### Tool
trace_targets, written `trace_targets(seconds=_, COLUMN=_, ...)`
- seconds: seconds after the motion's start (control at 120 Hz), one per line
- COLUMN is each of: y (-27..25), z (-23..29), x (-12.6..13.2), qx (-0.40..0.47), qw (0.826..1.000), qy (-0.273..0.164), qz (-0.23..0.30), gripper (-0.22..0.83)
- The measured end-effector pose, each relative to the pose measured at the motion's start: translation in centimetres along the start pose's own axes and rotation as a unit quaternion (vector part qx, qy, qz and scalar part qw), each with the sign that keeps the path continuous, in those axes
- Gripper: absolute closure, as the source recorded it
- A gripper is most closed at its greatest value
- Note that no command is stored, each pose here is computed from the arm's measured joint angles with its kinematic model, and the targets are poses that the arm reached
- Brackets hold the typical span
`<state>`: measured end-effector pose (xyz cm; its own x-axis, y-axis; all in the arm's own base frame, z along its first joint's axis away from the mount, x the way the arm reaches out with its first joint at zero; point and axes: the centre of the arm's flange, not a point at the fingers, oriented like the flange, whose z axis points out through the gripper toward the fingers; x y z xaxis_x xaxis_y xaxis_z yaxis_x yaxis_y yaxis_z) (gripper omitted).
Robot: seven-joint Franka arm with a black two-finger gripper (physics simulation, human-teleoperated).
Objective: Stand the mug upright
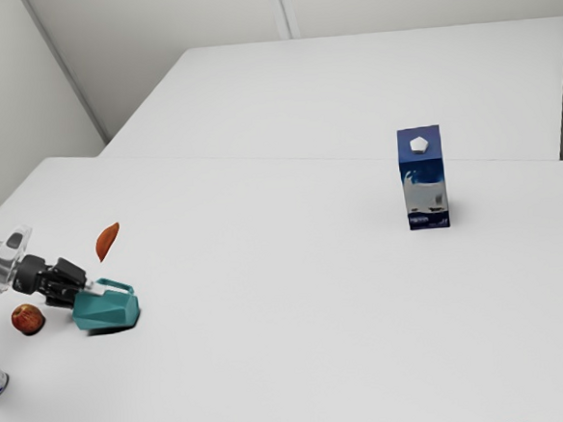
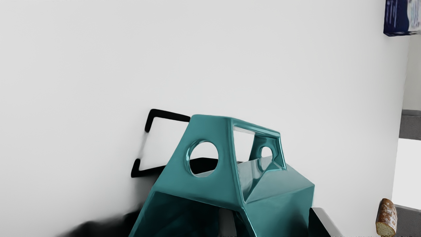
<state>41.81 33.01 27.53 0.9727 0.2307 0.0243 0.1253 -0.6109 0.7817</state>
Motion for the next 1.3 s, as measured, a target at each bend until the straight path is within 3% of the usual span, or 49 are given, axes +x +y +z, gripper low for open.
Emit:
trace_targets(seconds=0.042, y=0.2, z=0.0, x=0.0, qx=-0.005, qw=1.000, qy=-0.001, qz=0.005, gripper=0.55)
trace_targets(seconds=0.3, y=2.3, z=-0.2, x=0.3, qx=-0.036, qw=0.998, qy=-0.010, qz=0.044, gripper=0.73)
trace_targets(seconds=0.567, y=9.0, z=-0.5, x=1.9, qx=-0.040, qw=0.991, qy=-0.015, qz=0.125, gripper=0.75)
trace_targets(seconds=0.767, y=15.7, z=2.3, x=4.0, qx=0.028, qw=0.981, qy=-0.053, qz=0.185, gripper=0.76)
trace_targets(seconds=1.008, y=22.9, z=6.1, x=6.3, qx=0.175, qw=0.948, qy=-0.107, qz=0.244, gripper=0.77)
trace_targets(seconds=1.3, y=28.8, z=11.0, x=7.5, qx=0.298, qw=0.906, qy=-0.123, qz=0.276, gripper=0.77)
